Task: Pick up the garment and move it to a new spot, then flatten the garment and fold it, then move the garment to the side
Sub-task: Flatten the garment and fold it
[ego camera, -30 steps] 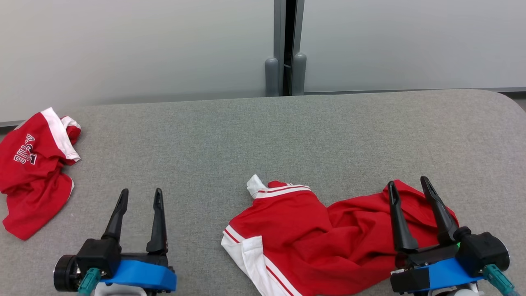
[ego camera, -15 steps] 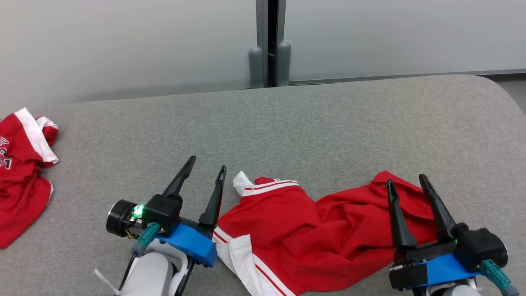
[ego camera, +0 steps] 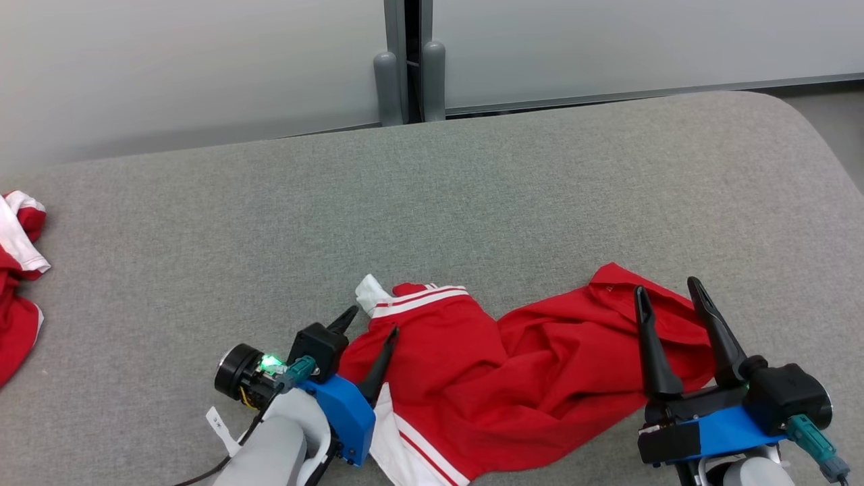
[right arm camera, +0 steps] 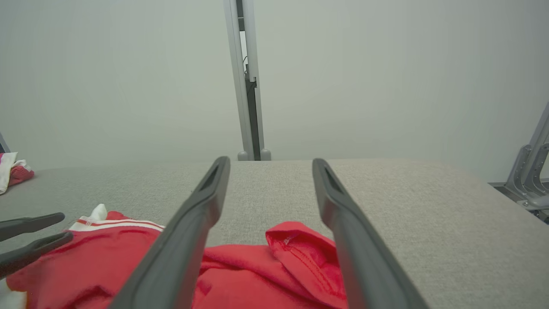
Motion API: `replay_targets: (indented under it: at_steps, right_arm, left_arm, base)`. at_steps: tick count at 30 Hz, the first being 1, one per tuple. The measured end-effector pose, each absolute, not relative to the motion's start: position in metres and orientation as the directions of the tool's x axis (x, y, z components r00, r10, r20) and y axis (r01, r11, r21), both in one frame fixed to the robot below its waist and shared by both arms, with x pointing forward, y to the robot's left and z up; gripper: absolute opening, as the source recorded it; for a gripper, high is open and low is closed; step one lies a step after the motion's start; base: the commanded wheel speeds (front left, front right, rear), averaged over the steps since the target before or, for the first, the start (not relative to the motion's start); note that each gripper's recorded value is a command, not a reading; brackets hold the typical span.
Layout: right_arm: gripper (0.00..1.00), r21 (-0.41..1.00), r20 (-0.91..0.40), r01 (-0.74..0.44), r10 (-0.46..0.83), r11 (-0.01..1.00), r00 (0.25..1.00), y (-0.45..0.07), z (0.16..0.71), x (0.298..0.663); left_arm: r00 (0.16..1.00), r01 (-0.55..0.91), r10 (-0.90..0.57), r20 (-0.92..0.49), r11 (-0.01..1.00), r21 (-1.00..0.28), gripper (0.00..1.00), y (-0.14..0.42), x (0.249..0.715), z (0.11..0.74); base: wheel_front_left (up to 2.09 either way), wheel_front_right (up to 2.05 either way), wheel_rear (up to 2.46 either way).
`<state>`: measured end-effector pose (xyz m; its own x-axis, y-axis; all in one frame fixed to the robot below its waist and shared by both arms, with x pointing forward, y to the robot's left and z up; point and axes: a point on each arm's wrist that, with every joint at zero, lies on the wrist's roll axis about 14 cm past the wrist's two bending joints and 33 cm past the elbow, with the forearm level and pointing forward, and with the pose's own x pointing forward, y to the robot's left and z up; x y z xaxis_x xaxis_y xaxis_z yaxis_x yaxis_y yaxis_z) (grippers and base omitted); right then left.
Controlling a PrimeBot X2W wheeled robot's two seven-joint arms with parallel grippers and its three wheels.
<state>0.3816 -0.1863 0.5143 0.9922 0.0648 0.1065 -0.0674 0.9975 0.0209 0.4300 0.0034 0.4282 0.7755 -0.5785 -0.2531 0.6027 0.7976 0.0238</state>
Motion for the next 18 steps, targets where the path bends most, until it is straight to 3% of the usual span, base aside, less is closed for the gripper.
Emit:
replay_targets:
  at_steps: [10,11,13,14,18]
  right_arm:
    - [1.0,0.02,0.087,-0.045,0.043,0.999,0.995,-0.194,0.508,0.381]
    - [1.0,0.02,0.086,-0.045,0.043,0.999,0.995,-0.194,0.508,0.381]
    - [1.0,0.02,0.084,-0.047,0.045,0.999,0.995,-0.193,0.507,0.381]
    - [1.0,0.021,0.083,-0.048,0.047,0.999,0.995,-0.193,0.507,0.382]
    - [1.0,0.022,0.09,-0.059,0.057,0.998,0.994,-0.19,0.509,0.384]
  left_arm:
    - [0.671,0.646,-0.587,-0.452,0.762,-0.031,0.97,0.0,0.408,0.383]
    - [0.66,0.65,-0.586,-0.471,0.759,-0.033,0.81,0.001,0.405,0.379]
    - [0.657,0.65,-0.589,-0.47,0.758,-0.042,0.23,0.0,0.406,0.38]
    - [0.656,0.65,-0.591,-0.47,0.758,-0.045,0.0,0.0,0.406,0.38]
    - [0.668,0.645,-0.592,-0.45,0.763,-0.047,0.0,0.005,0.406,0.385]
  base:
    - [0.0,0.0,0.0]
    - [0.0,0.0,0.0]
    - [0.0,0.0,0.0]
    - [0.0,0.0,0.0]
    - [0.0,0.0,0.0]
